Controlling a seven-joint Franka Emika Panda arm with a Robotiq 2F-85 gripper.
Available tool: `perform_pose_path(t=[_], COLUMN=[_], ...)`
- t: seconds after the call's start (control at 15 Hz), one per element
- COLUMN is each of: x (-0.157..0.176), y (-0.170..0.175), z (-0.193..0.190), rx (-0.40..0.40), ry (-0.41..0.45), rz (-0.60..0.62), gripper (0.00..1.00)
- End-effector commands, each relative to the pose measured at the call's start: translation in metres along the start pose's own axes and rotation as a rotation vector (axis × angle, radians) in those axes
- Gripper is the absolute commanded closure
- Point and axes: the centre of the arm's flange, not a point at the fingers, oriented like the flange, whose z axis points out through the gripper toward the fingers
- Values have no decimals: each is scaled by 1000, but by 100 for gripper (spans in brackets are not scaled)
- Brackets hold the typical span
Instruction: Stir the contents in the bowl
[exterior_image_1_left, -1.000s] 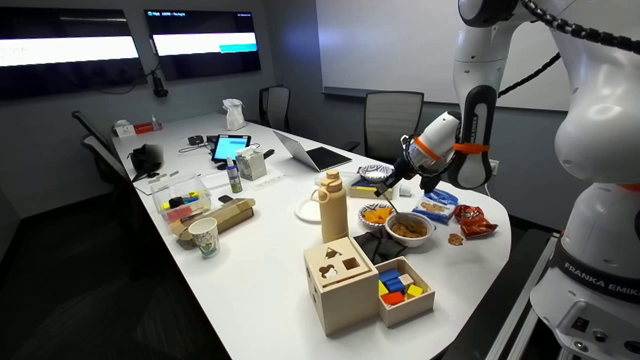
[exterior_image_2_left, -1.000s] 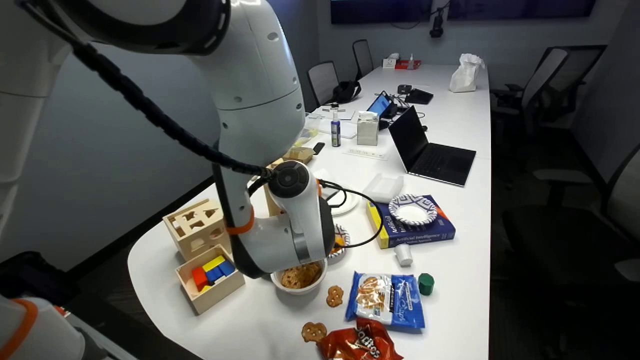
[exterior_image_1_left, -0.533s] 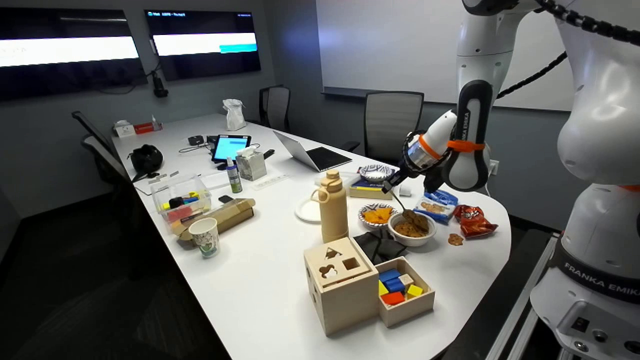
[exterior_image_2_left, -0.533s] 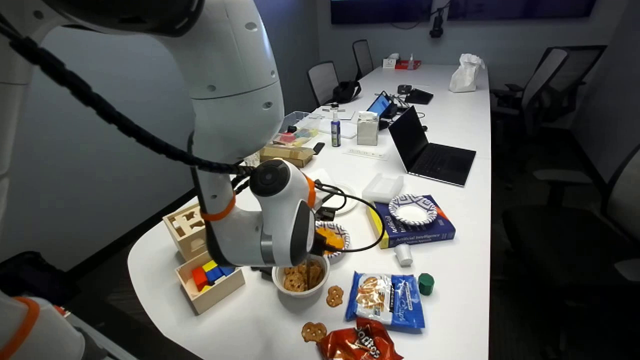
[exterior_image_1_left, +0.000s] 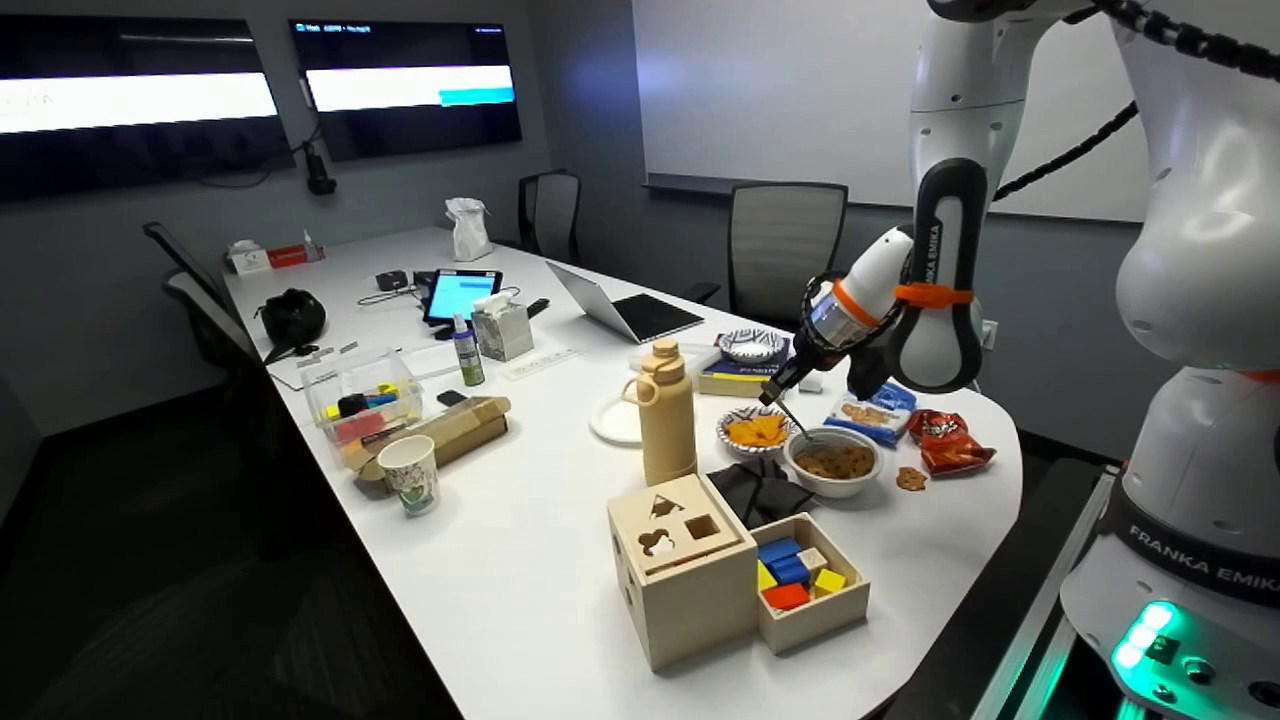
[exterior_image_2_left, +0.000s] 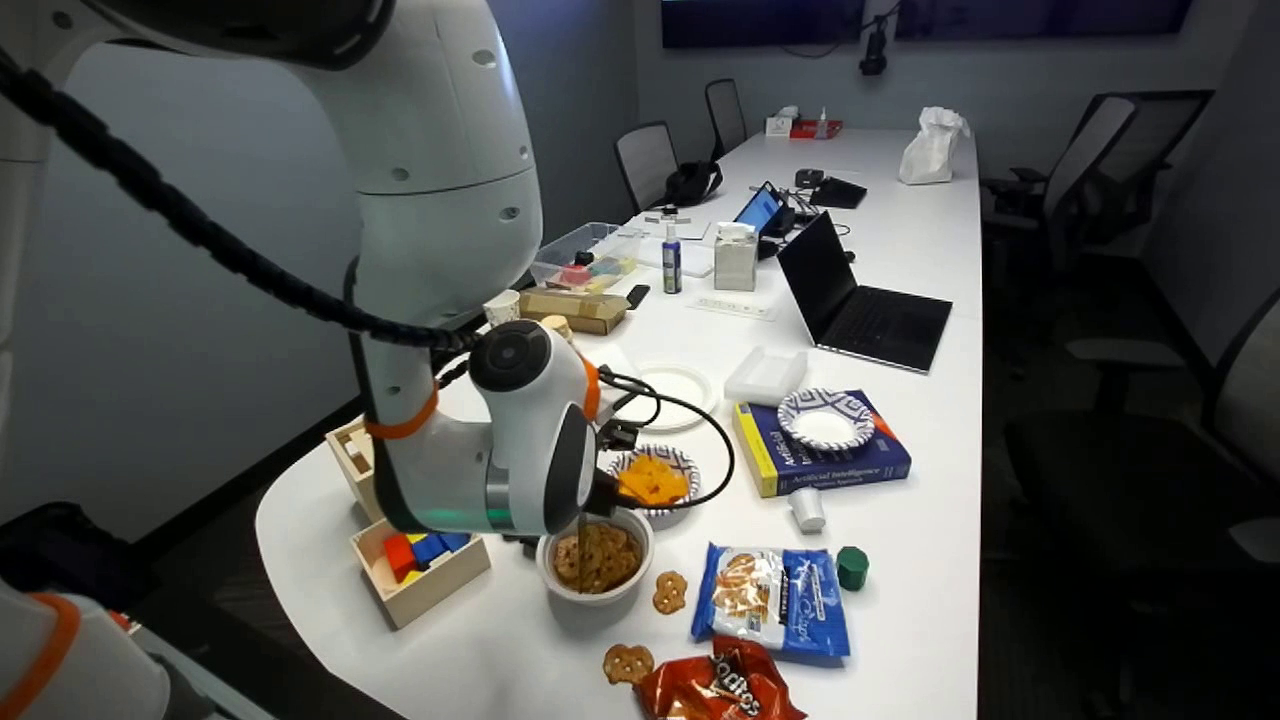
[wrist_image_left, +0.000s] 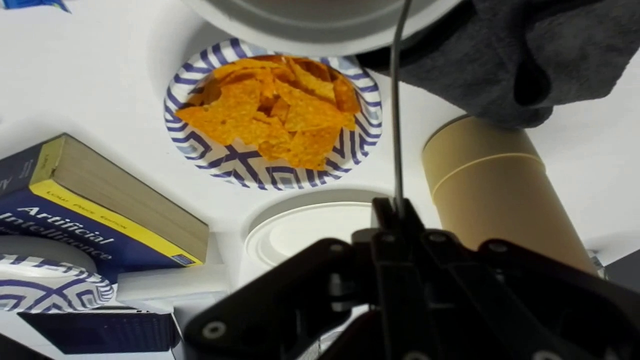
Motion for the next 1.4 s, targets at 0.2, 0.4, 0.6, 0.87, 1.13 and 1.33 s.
perform_pose_path(t=[0.2,0.4,0.6,0.87,1.13,1.33], x=[6,12,14,10,8,12], y=[-1,7,6,-6,-17,-19], z=[-14,-11,-8,-5,-9,-12], rx=[-138,-221,-253,-160,-123,-104], ry=[50,27,-43,-96,-49,-8], rz=[17,45,67,37,3,-14], gripper=[99,99,99,99,99,99])
